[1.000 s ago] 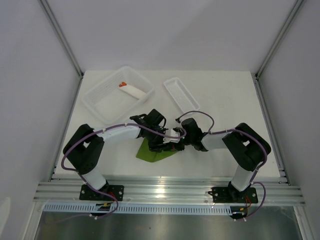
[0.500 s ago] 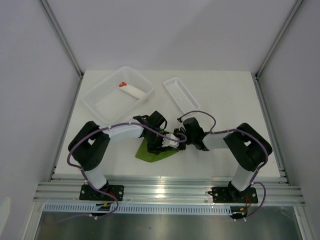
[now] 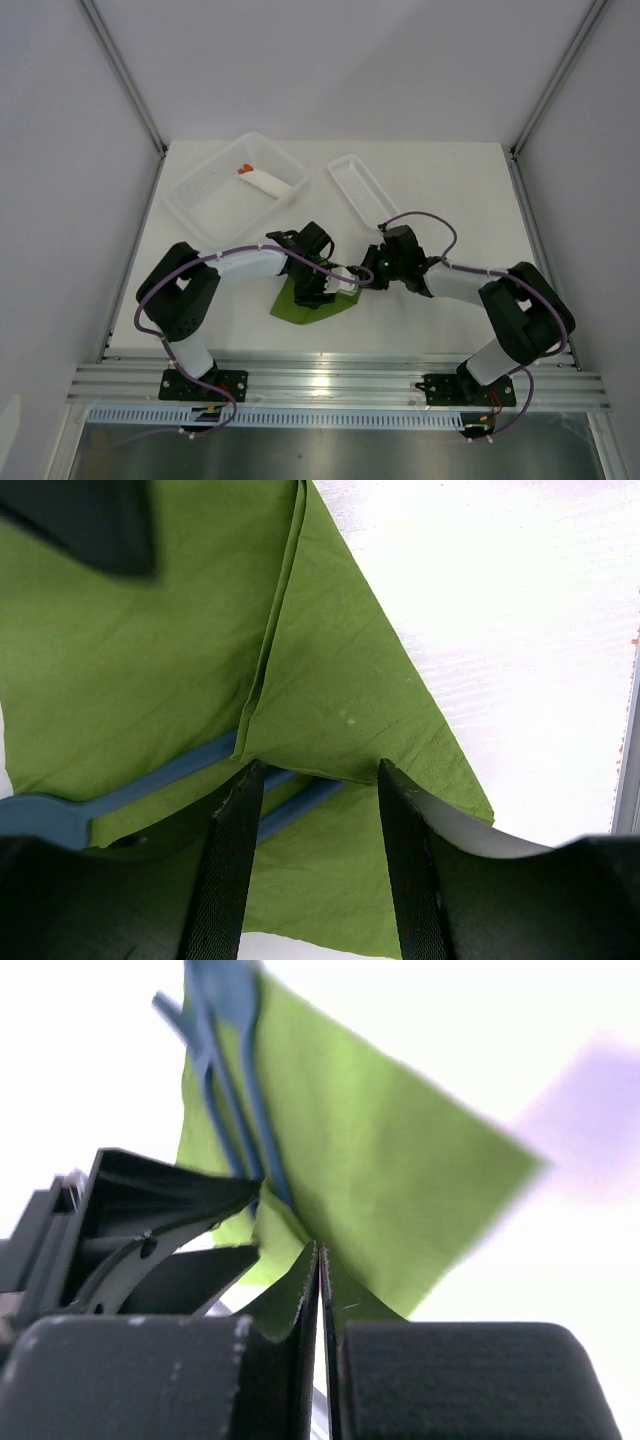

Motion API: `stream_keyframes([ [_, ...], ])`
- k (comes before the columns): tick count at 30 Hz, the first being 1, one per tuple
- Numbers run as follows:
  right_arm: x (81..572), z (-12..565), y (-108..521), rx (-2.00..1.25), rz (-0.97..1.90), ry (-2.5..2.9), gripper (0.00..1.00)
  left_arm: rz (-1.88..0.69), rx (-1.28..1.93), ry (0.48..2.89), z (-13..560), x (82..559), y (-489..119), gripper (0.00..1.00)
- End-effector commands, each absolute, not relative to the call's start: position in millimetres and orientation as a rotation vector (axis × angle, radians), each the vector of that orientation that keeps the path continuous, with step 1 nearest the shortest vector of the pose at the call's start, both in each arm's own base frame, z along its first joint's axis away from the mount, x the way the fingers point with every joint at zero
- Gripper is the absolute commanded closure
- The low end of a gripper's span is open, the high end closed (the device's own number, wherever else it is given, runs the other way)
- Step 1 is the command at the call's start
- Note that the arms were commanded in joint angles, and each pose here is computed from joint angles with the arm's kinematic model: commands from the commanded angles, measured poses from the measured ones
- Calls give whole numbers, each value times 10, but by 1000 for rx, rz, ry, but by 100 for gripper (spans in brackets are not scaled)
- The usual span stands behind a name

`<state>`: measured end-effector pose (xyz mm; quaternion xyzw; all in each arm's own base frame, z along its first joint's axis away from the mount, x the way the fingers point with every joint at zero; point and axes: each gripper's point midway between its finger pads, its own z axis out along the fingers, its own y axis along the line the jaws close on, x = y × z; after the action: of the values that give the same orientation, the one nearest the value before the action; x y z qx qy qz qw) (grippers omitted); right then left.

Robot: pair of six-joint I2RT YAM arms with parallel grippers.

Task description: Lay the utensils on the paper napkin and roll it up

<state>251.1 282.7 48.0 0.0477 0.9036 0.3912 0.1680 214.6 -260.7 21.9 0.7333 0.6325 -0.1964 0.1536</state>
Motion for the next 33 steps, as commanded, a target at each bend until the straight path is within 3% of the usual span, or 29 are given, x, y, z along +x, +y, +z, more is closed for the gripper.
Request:
stream_keyframes([
  [1, 2629, 382, 2316, 323, 791, 2599, 95, -562, 2098, 1767, 299, 2203, -2718, 46],
  [7, 2588, 204, 1826, 439, 519, 2642, 96, -562, 2102, 1766, 294, 2195, -2709, 46],
  [20, 2313, -314, 2065, 555, 709, 2741, 98, -576, 2090, 1780, 319, 2186, -2723, 46],
  [33, 2350, -311, 2283, 688, 1037, 2610, 99, -583, 2090, 1796, 286, 2151, -2695, 46],
])
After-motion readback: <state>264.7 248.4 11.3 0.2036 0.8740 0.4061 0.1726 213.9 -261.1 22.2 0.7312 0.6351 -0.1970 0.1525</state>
